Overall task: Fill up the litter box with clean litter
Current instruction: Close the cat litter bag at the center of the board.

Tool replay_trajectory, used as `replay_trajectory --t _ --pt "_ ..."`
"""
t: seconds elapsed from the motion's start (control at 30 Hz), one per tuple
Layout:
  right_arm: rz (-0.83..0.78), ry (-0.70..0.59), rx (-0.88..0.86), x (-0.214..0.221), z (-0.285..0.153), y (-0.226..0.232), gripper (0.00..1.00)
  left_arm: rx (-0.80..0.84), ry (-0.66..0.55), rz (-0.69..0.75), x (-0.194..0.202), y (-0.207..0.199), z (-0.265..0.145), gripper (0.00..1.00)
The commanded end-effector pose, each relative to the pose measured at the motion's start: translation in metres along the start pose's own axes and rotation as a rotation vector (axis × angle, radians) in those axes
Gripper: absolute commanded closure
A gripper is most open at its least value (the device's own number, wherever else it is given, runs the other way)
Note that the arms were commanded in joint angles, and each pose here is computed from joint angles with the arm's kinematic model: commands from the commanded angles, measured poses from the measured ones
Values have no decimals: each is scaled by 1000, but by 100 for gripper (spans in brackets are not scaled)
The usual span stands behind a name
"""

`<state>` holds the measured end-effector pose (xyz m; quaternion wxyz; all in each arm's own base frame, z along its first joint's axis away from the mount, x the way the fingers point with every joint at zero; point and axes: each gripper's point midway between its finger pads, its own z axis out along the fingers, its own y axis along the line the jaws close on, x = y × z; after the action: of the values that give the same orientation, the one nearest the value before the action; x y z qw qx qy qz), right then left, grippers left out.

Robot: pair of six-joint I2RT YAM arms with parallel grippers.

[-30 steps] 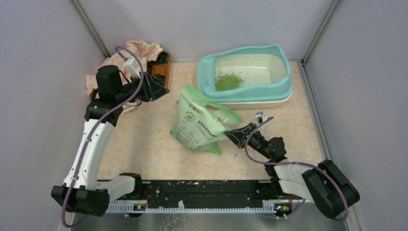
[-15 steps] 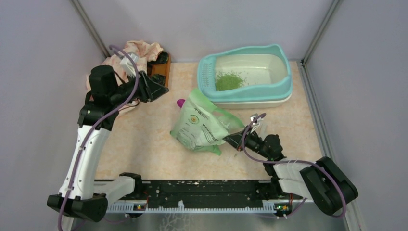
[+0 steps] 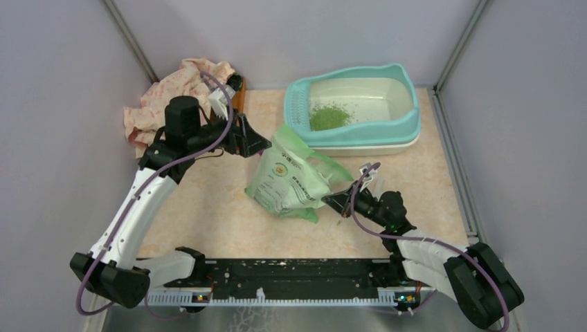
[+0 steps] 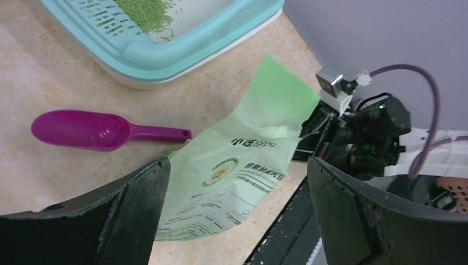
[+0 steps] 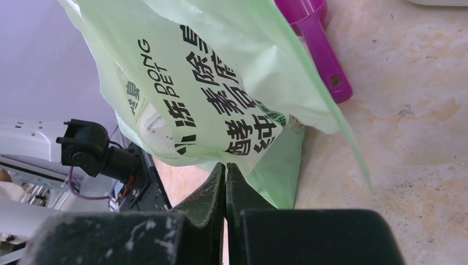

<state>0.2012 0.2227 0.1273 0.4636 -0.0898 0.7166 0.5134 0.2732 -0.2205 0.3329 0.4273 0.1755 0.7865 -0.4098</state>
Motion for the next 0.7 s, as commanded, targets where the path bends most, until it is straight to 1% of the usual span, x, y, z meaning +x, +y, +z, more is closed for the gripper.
replay_trajectory --t 0.0,0.07,0.2,0.27,0.53,0.6,0.67 --pt "-45 -19 -18 -15 6 6 100 12 -12 149 8 14 12 1" --pt "-45 -14 -27 -15 7 8 100 23 17 176 18 19 22 1" --pt "-43 -10 -32 -15 7 9 100 76 80 212 39 16 40 1" --pt "-41 -9 -34 -16 8 10 100 76 95 237 45 16 46 1" --pt "-42 0 -51 -15 7 13 100 119 83 342 42 10 60 1" --pt "-41 4 -51 -14 7 13 100 144 98 350 43 8 64 6" --pt "-43 4 -58 -14 7 14 100 155 116 351 45 9 69 15"
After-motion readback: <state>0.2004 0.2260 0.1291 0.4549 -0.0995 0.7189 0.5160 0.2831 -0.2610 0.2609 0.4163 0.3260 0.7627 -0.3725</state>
